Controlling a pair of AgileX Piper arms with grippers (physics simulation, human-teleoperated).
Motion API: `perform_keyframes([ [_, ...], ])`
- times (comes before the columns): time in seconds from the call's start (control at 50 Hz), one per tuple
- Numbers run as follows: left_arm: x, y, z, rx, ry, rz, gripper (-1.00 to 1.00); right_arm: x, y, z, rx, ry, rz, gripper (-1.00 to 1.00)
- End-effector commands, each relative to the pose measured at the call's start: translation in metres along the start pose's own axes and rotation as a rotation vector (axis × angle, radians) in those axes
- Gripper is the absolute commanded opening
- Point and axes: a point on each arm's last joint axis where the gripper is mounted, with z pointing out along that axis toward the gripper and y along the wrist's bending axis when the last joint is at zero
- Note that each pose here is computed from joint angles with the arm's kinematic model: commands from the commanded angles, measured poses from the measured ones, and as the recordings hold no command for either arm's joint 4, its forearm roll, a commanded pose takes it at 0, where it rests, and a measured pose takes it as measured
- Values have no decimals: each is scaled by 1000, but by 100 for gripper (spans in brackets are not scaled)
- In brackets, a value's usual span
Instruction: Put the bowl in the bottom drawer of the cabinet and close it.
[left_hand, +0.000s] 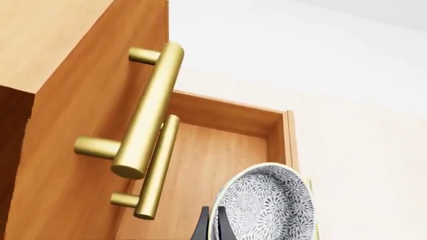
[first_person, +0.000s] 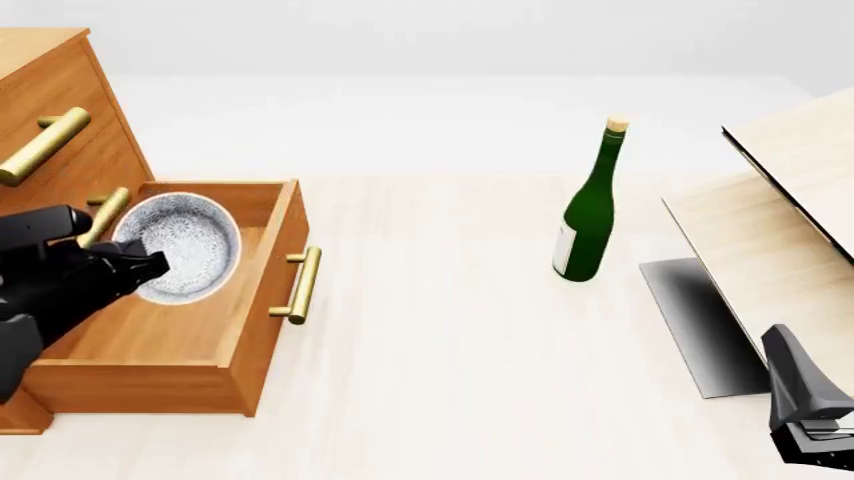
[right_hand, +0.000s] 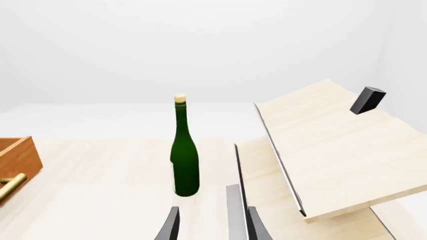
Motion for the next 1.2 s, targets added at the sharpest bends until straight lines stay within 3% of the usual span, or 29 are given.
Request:
perform_keyframes([
  [0.02,4,5,5,-21,3,-8,-100,0,0,0,0,0,0,100],
  [1.2,33,23,29,-83,82,-27,-100,0,0,0,0,0,0,100],
])
